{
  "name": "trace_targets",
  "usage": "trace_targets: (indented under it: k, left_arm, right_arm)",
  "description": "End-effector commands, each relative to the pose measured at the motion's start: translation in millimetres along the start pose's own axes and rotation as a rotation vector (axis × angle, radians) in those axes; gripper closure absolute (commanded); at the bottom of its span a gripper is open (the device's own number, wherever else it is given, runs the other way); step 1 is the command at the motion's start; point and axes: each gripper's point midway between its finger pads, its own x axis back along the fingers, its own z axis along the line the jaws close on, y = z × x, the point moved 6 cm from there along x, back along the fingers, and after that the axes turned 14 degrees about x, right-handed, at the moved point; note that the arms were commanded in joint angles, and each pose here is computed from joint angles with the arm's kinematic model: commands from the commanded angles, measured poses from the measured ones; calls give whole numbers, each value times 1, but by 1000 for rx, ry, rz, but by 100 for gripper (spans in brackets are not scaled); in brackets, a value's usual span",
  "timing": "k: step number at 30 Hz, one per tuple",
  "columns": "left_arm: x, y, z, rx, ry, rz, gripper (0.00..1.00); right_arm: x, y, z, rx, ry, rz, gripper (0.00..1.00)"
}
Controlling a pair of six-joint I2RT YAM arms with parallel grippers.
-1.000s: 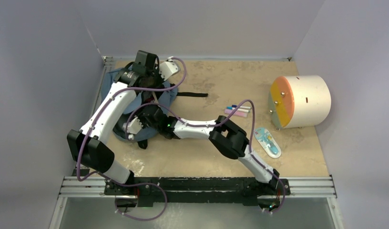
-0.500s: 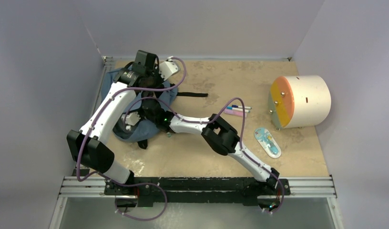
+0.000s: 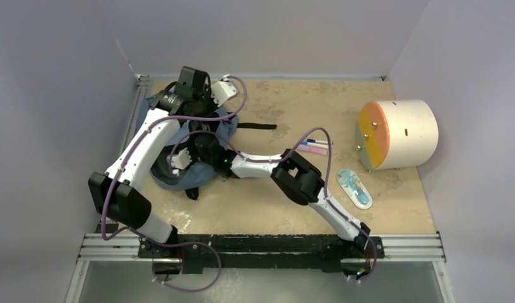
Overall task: Pack the student bag
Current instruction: Place the book in the student bag.
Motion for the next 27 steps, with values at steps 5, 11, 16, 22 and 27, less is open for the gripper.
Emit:
trace_targets:
  k: [5,11,16,22,27]
  left_arm:
    - [17,17,2,17,5,-120,100]
    - [12,12,3,20,13,-100,100]
    - [13,11,3,28,9,-98,100]
    - [12,7,-3,49,-23,-83,100]
    - [12,-2,-12,79,-66,-61,100]
  right_arm:
    - [73,11,-90,-88,-214,-84,1]
    - [120,21,-99,-155,-227,-176,1]
    - [167,28,-100,-297,-299,-238,2]
    - [220,34,-106,-468,-362,-341,3]
    - [259,33,-102,-646,-413,-398,3]
